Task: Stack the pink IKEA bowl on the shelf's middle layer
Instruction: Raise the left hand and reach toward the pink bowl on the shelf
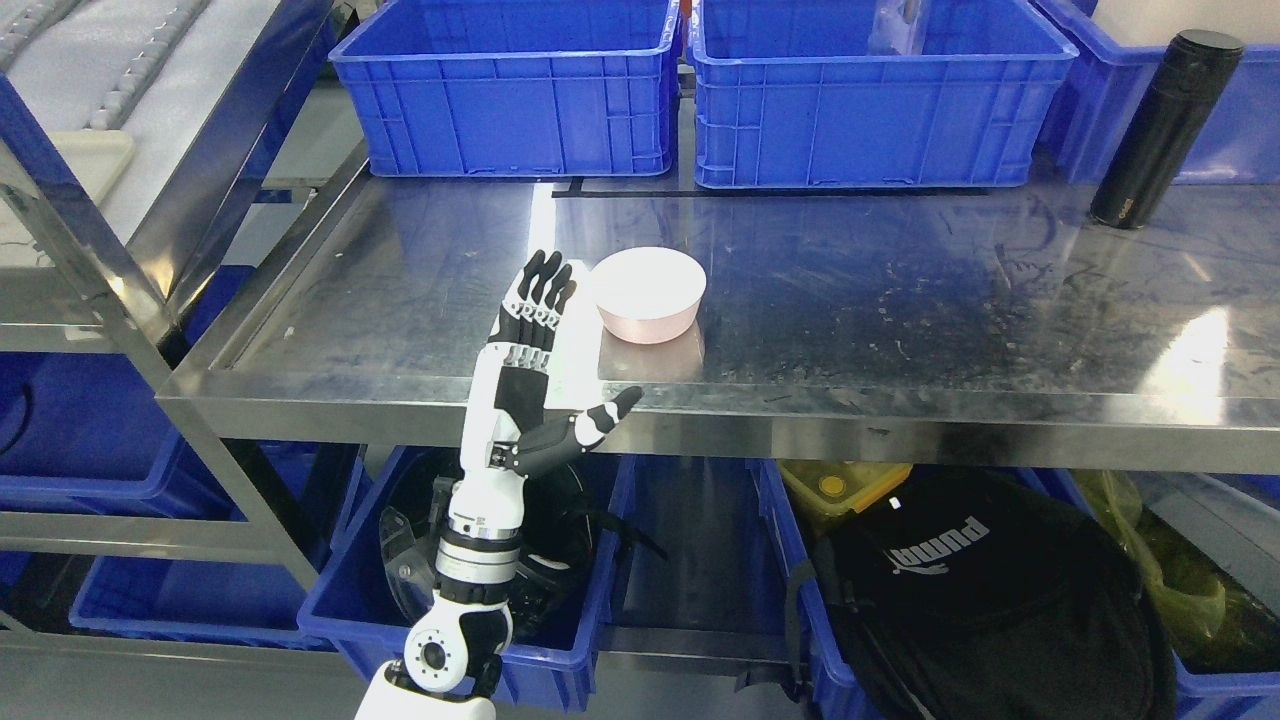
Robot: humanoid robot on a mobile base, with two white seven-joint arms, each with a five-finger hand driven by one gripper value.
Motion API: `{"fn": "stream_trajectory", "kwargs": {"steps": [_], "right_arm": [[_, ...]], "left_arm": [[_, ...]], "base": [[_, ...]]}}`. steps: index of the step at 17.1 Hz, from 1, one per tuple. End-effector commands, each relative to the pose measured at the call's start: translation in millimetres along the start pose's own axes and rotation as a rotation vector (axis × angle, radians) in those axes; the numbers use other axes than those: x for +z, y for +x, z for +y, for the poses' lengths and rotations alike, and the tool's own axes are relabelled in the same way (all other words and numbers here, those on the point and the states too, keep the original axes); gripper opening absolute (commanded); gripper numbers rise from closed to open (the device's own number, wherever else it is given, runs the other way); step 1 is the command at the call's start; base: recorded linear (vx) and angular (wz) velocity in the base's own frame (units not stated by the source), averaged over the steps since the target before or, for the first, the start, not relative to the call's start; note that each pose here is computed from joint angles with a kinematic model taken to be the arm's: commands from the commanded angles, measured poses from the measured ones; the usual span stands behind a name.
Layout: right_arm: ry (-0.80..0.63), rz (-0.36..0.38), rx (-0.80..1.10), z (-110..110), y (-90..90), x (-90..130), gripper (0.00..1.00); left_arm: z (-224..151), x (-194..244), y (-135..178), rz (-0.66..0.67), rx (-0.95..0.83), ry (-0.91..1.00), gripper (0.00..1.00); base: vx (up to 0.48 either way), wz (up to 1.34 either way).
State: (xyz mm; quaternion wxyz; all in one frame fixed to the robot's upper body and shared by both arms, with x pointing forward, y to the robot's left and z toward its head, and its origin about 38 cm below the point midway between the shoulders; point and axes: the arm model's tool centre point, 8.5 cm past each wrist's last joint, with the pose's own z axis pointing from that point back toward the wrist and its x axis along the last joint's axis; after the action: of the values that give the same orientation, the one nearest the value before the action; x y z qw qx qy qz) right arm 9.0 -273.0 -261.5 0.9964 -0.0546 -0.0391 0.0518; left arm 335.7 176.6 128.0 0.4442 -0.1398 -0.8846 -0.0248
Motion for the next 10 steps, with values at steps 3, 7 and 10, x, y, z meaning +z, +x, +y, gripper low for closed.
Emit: {"fn": "stream_trajectory", "kwargs": {"steps": [3, 7, 10], "right_arm": [[-0.016, 0.004, 0.002, -10, -8.8, 0, 1.0], [-0.016, 0.004, 0.002, -10, -8.8, 0, 1.0], [-0.016, 0.004, 0.002, -10, -8.8, 0, 1.0]], "left_arm": [[50, 6, 2, 0.075, -0.088, 0.09, 1.0], [98, -79, 35, 0.096, -0.406, -0.111, 0.99], [131, -149, 88, 0.176, -0.669, -0.449, 0.99]], "base": [[0.0, 0.0], [0.0, 0.0], [0.0, 0.0]]}}
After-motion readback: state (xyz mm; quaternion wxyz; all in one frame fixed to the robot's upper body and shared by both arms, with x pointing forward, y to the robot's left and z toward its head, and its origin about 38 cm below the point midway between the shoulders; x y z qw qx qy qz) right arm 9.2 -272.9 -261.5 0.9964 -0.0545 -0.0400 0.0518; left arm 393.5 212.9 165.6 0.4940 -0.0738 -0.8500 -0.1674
